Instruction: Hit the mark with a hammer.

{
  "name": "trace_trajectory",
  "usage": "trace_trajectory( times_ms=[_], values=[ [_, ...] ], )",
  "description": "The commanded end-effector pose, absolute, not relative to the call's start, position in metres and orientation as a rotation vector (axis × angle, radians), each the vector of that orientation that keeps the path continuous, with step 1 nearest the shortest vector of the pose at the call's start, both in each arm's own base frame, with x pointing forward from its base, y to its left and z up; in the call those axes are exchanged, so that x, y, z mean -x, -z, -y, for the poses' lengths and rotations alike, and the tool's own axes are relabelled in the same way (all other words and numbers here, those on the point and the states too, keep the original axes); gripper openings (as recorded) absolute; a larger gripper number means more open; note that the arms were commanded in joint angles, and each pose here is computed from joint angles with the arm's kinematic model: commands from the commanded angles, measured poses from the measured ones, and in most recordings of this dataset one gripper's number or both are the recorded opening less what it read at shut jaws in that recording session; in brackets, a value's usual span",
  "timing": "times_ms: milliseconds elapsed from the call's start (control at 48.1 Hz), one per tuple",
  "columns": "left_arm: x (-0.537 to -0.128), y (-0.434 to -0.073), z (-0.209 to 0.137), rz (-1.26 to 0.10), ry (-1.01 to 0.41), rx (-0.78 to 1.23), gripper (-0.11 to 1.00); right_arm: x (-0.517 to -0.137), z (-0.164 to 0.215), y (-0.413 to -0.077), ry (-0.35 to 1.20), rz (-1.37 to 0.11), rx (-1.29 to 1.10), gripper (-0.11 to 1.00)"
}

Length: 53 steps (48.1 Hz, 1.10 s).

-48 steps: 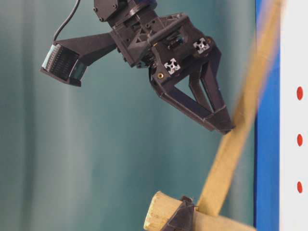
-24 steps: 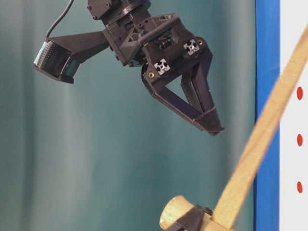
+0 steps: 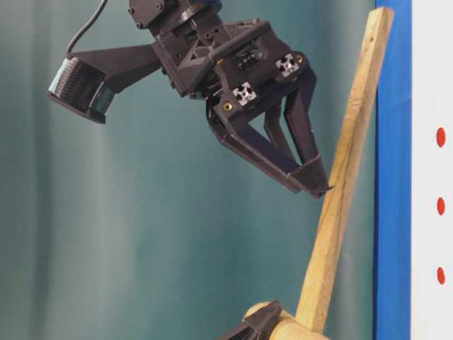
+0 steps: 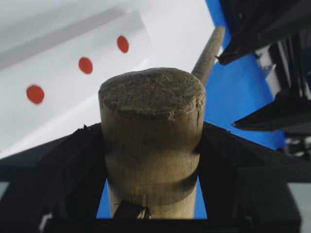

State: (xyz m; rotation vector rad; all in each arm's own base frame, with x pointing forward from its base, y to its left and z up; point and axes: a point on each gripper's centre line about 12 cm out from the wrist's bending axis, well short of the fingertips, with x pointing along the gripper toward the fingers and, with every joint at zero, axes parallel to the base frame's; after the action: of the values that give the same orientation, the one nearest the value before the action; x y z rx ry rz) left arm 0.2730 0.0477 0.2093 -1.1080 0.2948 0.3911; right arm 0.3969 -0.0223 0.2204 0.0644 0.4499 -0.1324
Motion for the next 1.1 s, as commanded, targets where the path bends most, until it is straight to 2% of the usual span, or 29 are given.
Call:
trace_trajectory(
  times_ms=[0, 457, 561, 665, 810, 894, 1081],
  values=[
    [-0.274, -0.221, -0.049, -0.254, -0.38, 1.143, 0.49, -0.399, 0.023, -0.236, 0.129, -0.409, -0.046, 0.89],
    [-0.267, -0.221, -0.042, -0.252, -0.362, 1.168, 0.49, -0.409, 0.039, -0.204, 0.166, -0.479, -0.01, 0.89],
    [-0.267, -0.221, -0.041, -0.253, -0.358, 1.166, 0.49, -0.413, 0.039, -0.204, 0.16, -0.481, 0.004, 0.85],
    [-0.268, -0.222, -0.041, -0.253, -0.358, 1.165, 0.49, -0.414, 0.039, -0.205, 0.158, -0.479, 0.017, 0.7],
    [-0.268, -0.222, -0.041, -0.253, -0.356, 1.16, 0.49, -0.414, 0.039, -0.204, 0.155, -0.481, 0.025, 0.28],
    [-0.268, -0.222, -0.041, -0.253, -0.356, 1.157, 0.49, -0.414, 0.039, -0.204, 0.155, -0.481, 0.025, 0.09],
    [-0.269, -0.221, -0.042, -0.256, -0.355, 1.151, 0.49, -0.414, 0.039, -0.205, 0.155, -0.48, 0.029, 0.07]
  ],
)
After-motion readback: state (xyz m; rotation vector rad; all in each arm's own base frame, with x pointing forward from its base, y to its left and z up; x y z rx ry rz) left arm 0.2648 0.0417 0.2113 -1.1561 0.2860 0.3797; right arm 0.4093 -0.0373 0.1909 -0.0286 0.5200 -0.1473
